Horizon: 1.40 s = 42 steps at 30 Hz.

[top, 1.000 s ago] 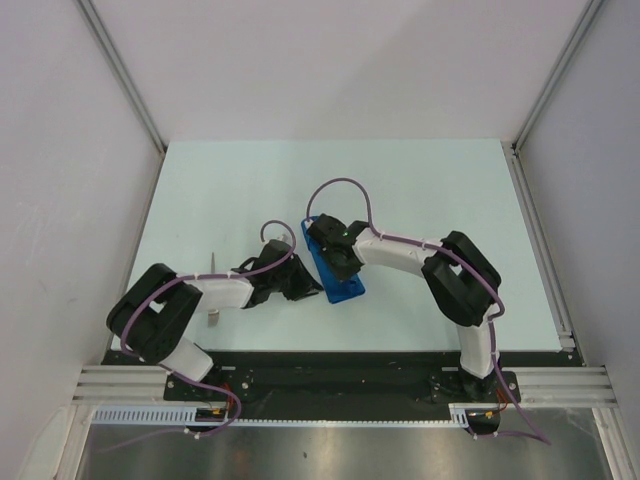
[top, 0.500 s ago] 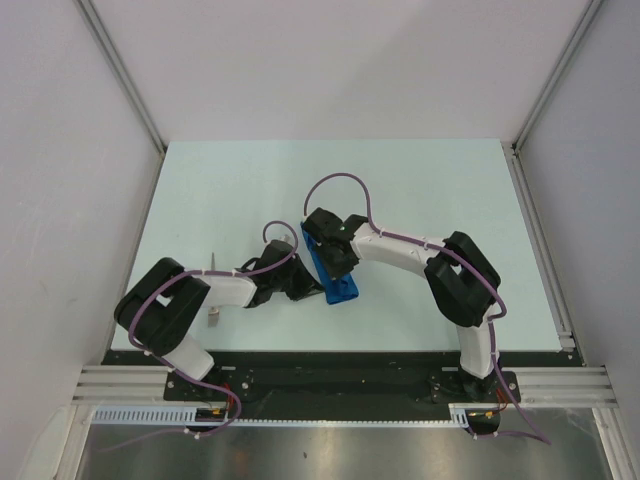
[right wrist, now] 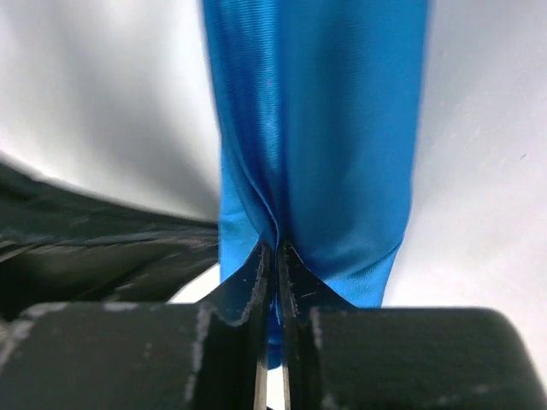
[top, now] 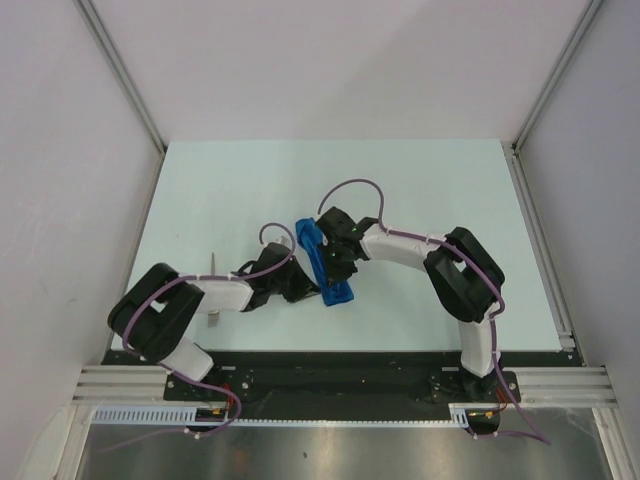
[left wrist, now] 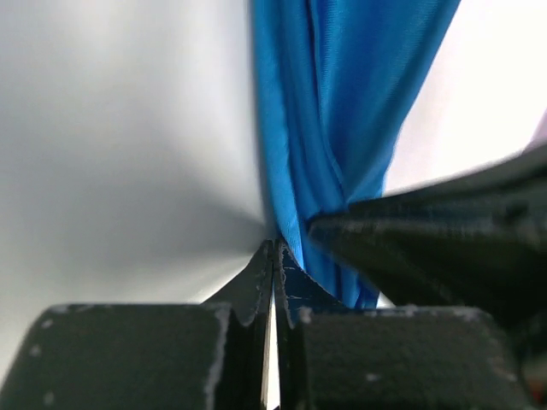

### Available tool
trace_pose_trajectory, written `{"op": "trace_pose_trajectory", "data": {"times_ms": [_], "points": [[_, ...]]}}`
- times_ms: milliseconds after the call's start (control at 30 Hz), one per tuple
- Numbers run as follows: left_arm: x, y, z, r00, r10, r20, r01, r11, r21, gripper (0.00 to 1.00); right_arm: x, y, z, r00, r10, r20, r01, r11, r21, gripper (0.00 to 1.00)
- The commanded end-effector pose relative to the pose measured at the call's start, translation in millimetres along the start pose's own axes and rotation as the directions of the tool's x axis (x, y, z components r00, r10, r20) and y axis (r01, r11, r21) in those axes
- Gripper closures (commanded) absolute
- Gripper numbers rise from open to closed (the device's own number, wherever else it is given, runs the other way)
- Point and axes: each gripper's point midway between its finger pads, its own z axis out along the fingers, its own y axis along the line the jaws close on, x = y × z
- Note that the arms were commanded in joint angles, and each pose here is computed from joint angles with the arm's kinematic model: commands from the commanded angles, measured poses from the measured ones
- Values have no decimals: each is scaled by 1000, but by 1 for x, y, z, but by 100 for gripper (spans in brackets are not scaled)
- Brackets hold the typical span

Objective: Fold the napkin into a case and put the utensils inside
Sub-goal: Stuff the top corner of the smaller-rectangle-folded napkin into the folded napkin.

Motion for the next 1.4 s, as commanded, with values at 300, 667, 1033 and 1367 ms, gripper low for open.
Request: {"op": "trace_pose_trajectory", "data": {"times_ms": [300,667,1033,1367], "points": [[-75,-54,-28,978,165,125,-175,982,70,81,-7,3,2,996,75,42,-68,986,-154,78],[-85,-54,34,986,166,29,-167,983,75,87,-9,6,-3,994,100,43,-88,973,-215,68],[-93,-28,45,974,214,-67,-212,976,46,89,-39,-1,-52,971,211,110,-137,874,-466,37],[-93,-23,48,965,240,-106,-237,971,39,89,-42,25,-19,968,251,20,-189,774,-604,70]]}}
